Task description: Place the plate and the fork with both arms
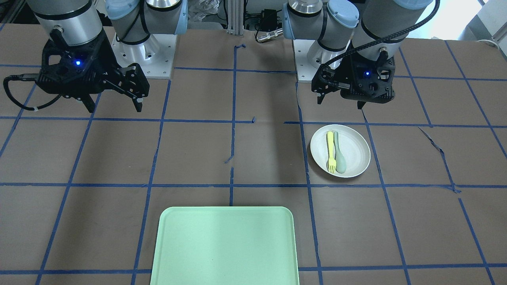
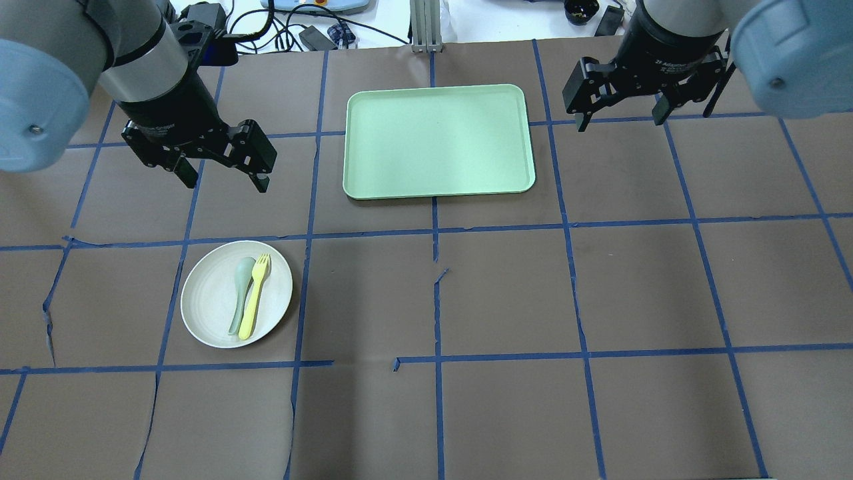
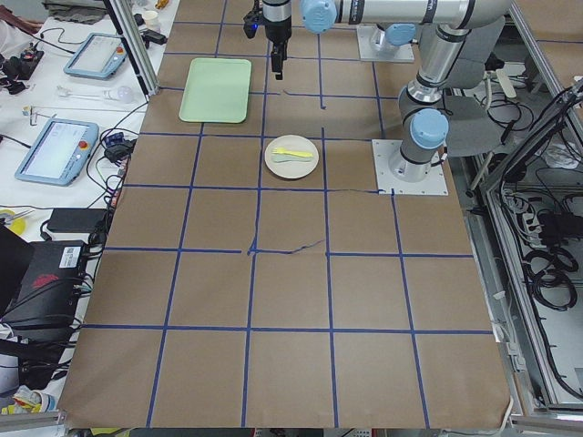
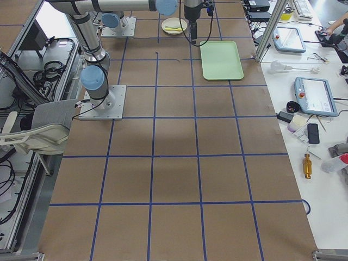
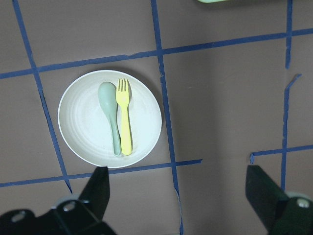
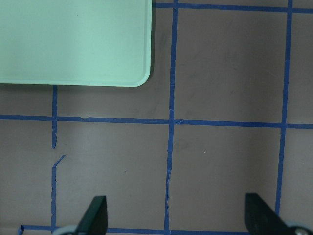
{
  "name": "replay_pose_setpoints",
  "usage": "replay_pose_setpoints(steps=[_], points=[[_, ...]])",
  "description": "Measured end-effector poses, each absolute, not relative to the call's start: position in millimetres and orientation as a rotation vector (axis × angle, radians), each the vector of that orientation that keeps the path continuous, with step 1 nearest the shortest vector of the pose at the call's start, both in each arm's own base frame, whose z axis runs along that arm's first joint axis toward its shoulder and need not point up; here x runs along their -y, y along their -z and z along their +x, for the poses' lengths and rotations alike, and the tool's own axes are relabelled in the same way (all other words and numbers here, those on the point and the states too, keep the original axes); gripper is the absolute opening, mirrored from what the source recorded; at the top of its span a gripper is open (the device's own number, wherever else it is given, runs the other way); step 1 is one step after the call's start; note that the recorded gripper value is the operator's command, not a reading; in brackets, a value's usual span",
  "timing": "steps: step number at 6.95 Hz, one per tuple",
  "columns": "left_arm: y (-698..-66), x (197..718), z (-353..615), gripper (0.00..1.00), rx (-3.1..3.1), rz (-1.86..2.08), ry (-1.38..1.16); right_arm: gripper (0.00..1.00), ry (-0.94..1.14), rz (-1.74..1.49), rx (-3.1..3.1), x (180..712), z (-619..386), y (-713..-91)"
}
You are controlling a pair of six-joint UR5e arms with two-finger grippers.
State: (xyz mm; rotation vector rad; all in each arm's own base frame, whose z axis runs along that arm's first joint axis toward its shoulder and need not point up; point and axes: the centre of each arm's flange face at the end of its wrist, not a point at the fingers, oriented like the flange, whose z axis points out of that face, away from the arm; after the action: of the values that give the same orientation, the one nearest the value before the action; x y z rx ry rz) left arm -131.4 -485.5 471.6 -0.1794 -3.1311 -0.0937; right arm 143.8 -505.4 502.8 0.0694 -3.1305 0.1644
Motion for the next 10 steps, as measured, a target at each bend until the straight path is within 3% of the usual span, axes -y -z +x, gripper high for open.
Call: replay_pose_setpoints(steps=[10], points=[[-476,486,-118,1.0,3.133,-0.091,0.075,1.0,-0.172,0.07,3.135,506,144,-505]])
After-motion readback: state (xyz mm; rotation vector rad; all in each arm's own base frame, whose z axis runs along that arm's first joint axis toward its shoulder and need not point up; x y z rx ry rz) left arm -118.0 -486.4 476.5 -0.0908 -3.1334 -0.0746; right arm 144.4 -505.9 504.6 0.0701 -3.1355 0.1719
